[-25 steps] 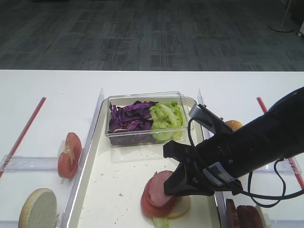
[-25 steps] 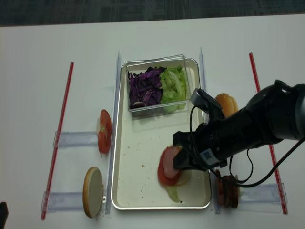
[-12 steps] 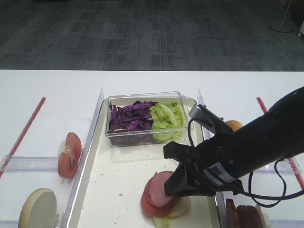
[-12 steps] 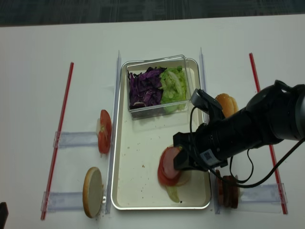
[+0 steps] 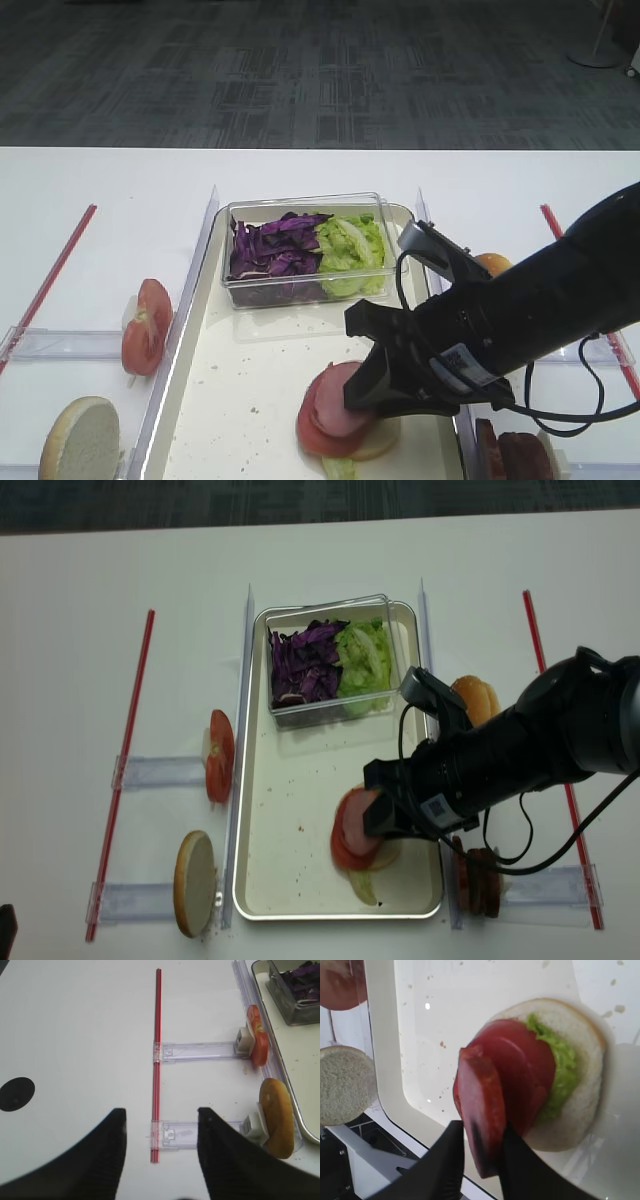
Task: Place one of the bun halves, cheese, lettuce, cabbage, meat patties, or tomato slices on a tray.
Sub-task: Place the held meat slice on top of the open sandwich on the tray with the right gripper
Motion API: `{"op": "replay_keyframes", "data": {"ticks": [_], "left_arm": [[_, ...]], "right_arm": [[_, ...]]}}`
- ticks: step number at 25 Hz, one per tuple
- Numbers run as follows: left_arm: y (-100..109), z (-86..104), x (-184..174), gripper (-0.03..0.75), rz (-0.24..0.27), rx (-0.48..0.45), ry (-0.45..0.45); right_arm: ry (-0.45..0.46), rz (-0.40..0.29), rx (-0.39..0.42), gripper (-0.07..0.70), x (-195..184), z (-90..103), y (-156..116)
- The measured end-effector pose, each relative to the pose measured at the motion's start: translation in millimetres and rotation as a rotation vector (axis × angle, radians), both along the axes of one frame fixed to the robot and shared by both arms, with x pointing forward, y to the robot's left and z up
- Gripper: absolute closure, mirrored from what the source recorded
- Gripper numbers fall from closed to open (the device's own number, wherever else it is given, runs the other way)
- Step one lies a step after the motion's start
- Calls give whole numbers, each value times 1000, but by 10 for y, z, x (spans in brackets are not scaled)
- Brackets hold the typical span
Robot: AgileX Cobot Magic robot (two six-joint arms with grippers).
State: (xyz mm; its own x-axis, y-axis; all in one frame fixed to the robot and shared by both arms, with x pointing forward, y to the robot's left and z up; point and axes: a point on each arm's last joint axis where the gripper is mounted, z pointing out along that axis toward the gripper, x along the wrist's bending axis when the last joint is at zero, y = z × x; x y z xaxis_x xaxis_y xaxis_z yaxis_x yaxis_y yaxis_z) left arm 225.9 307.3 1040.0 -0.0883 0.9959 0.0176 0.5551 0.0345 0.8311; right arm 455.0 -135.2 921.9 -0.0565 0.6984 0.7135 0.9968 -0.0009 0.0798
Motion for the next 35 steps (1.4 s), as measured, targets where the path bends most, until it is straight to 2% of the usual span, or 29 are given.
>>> {"op": "replay_keyframes", "data": {"ticks": [4, 12, 20, 29, 35], "left_arm": [[0, 0, 0, 412, 0, 0, 0], [0, 0, 0, 412, 0, 0, 0], [0, 0, 0, 413, 0, 0, 0], [0, 0, 0, 413, 0, 0, 0], [0, 0, 0, 413, 0, 0, 0]], "right_arm": [[-4, 4, -7, 393, 0, -4, -4], [-33, 7, -87, 388, -28, 68, -76], [-53, 15, -123, 387, -58, 144, -122], [-83, 28, -134, 387, 8, 249, -102], [-64, 32, -134, 387, -2, 254, -100]]}}
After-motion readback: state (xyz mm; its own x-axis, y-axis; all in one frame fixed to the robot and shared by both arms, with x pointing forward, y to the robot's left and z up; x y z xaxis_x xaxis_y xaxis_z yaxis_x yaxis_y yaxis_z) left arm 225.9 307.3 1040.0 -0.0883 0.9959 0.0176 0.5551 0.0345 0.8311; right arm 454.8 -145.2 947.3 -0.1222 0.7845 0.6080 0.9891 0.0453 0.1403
